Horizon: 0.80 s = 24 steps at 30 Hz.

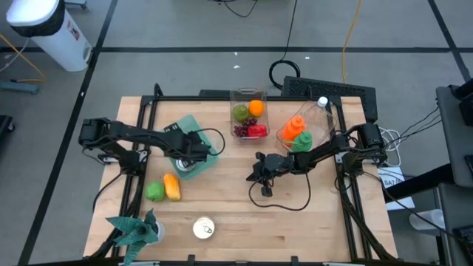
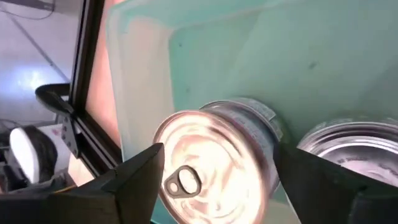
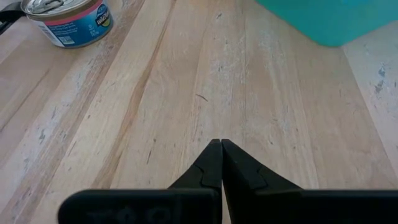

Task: Pick & Place Food Item
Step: Put the yellow mango into the left transparent bin

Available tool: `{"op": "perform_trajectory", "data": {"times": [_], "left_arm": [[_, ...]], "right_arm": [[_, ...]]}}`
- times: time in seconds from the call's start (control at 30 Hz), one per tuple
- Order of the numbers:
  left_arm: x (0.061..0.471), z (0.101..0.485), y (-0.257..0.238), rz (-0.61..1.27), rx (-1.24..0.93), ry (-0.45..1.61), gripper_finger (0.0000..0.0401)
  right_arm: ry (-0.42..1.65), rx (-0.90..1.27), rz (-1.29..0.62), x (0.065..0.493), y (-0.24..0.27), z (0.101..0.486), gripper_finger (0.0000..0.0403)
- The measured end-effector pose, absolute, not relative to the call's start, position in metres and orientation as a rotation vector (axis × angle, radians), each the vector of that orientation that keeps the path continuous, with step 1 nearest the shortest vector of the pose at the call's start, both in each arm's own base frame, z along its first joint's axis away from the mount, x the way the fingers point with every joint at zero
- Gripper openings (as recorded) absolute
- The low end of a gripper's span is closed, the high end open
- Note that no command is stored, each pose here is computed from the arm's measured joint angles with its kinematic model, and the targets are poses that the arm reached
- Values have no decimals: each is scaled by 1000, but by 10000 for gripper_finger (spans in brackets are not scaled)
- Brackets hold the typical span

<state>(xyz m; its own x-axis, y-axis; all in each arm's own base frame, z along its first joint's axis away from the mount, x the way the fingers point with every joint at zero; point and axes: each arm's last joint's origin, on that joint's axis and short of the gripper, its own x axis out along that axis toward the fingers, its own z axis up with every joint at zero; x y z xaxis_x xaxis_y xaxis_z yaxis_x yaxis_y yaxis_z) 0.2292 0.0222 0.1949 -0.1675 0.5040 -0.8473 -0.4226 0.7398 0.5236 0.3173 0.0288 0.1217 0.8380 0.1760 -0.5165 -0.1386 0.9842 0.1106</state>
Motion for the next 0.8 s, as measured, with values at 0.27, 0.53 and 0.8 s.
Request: {"op": "perform_trajectory", "data": {"times": [0.27,0.53,0.8], "left_arm": [[226,222,14,791,68,1400,286],[209,265,-12,654,3,1014,180],[201,282,-34,469,-127,765,15]], "right_arm": [[553,70,167,317,29,122,0],[553,70,167,317,29,122,0],[552,65,168,317,29,122,0]]}}
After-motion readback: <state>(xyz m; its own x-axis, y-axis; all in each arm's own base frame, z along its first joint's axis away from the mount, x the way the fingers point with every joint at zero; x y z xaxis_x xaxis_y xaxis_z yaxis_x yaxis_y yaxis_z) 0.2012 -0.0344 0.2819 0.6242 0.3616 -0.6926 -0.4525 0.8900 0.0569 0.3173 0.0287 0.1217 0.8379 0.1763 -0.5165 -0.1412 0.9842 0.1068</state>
